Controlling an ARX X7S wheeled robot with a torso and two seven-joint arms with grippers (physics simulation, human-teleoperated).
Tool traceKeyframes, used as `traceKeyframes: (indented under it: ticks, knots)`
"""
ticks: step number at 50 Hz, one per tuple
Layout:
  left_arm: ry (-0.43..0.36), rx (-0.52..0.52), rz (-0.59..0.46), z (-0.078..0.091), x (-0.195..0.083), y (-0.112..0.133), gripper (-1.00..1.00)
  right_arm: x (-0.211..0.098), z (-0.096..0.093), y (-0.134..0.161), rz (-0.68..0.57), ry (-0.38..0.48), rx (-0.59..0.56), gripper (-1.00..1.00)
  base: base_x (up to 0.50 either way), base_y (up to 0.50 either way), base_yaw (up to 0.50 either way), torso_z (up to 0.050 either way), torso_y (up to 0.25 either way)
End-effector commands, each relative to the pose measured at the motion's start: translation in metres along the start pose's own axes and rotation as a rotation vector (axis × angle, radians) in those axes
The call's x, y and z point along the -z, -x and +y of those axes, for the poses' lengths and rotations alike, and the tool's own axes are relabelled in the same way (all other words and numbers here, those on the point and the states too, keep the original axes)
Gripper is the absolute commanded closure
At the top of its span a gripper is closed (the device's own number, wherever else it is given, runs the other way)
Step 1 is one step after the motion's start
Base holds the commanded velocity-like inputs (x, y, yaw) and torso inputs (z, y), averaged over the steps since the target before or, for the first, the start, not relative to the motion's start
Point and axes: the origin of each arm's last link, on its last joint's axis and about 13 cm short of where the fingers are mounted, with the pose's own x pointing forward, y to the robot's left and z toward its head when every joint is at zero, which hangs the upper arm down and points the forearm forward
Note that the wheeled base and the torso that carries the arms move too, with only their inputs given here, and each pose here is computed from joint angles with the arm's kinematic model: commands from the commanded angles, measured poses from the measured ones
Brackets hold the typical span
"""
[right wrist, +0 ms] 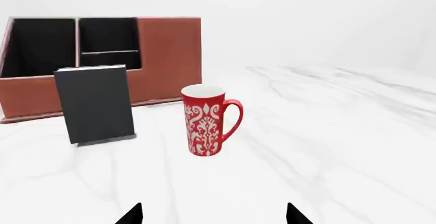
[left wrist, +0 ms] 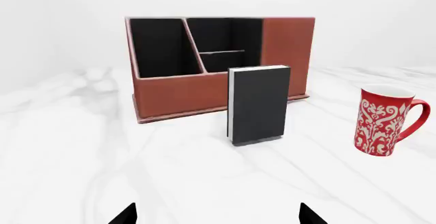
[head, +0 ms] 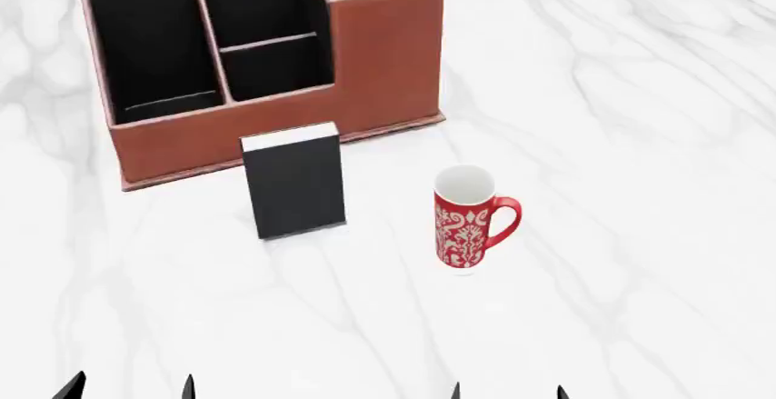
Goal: Pick up the book and place it in the front compartment of the caddy.
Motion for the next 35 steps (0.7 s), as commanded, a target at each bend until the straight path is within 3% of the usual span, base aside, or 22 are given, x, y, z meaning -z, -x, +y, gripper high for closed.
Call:
traceKeyframes:
  ticks: [1, 21, 22, 23, 24, 25, 26, 32, 33, 35]
  knots:
    - [-0.001, -0.001, -0.002, 0.000, -0.001, 0.000, -1.00, 0.000, 0.000, 0.001, -0.002, -0.015, 0.000, -1.00, 0.00, 0.00, 0.00, 0.000, 0.000]
    - [-0.004, 0.003, 0.007, -0.001, -0.003, 0.001, -1.00, -0.001, -0.003, 0.000, 0.018, -0.032, 0.001, -1.00, 0.00, 0.00, 0.00, 0.000, 0.000]
    - [-0.028, 0.081, -0.214, -0.050, -0.005, -0.043, -1.00, 0.079, 0.059, 0.099, 0.325, -0.262, 0.122, -1.00, 0.00, 0.00, 0.00, 0.000, 0.000]
    - [-0.023, -0.023, -0.038, 0.003, 0.011, -0.009, -1.00, 0.046, 0.036, 0.048, 0.212, -0.174, 0.034, -1.00, 0.00, 0.00, 0.00, 0.000, 0.000]
    - [-0.016, -0.001, 0.001, -0.005, 0.000, 0.001, -1.00, 0.000, 0.050, 0.006, 0.040, -0.187, -0.036, -1.00, 0.00, 0.00, 0.00, 0.000, 0.000]
    - [-0.018, -0.008, 0.014, -0.001, 0.001, 0.001, -1.00, 0.006, 0.015, 0.000, 0.040, -0.055, -0.035, -1.00, 0.00, 0.00, 0.00, 0.000, 0.000]
    - [-0.016, -0.006, 0.016, -0.002, 0.001, 0.001, -1.00, 0.007, -0.001, -0.001, 0.045, -0.070, -0.007, -1.00, 0.00, 0.00, 0.00, 0.000, 0.000]
    - [-0.019, 0.008, 0.032, -0.005, 0.005, 0.002, -1.00, 0.011, 0.000, -0.001, 0.070, -0.074, -0.008, -1.00, 0.00, 0.00, 0.00, 0.000, 0.000]
    - [-0.017, 0.005, 0.034, -0.004, 0.005, 0.002, -1.00, 0.010, -0.001, -0.001, 0.067, -0.114, -0.006, -1.00, 0.00, 0.00, 0.00, 0.000, 0.000]
    - [-0.016, 0.003, 0.034, -0.004, 0.005, 0.002, -1.00, 0.011, -0.001, -0.001, 0.070, -0.087, -0.001, -1.00, 0.00, 0.00, 0.00, 0.000, 0.000]
